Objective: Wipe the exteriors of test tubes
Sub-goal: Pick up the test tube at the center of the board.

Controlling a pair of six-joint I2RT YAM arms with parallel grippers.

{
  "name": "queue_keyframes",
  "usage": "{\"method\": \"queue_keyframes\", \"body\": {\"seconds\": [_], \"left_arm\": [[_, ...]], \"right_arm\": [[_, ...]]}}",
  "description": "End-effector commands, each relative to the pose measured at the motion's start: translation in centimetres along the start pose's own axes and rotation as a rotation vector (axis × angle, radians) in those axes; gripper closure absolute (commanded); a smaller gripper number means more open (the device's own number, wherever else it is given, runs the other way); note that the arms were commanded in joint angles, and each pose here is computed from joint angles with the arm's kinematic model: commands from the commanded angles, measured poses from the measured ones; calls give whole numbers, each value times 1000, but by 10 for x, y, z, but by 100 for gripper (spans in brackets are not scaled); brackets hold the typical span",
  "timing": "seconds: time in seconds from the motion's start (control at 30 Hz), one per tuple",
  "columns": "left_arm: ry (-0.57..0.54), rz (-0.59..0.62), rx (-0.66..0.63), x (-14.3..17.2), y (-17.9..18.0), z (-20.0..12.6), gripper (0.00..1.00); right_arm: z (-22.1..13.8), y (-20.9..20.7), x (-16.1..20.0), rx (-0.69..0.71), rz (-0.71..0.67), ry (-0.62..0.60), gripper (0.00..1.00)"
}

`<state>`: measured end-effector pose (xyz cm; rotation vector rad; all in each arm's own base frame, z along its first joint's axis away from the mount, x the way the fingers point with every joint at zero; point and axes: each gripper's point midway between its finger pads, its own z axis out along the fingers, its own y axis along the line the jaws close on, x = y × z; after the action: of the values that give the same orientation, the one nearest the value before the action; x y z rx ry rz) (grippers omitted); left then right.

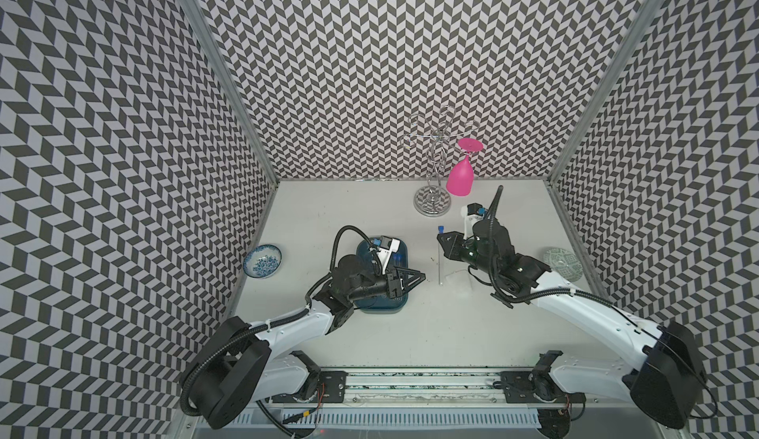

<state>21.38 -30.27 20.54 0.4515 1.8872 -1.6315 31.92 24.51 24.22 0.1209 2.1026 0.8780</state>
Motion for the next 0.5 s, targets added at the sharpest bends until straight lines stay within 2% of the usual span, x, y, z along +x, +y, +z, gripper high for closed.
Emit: {"method": "queue_keyframes", "body": {"seconds": [0.0,0.23,0.47], "left_arm": [[-21,16,131,-10,-28,7,55],[-10,-20,240,-13,-40,23,52],[-7,-69,324,-13,-46,33,55]], "right_arm": [[-13,19,-25,-97,52,-96,84],[-18,28,-30,-150,58,-112,84],[-21,31,-28,-186,42,-118,84]]}}
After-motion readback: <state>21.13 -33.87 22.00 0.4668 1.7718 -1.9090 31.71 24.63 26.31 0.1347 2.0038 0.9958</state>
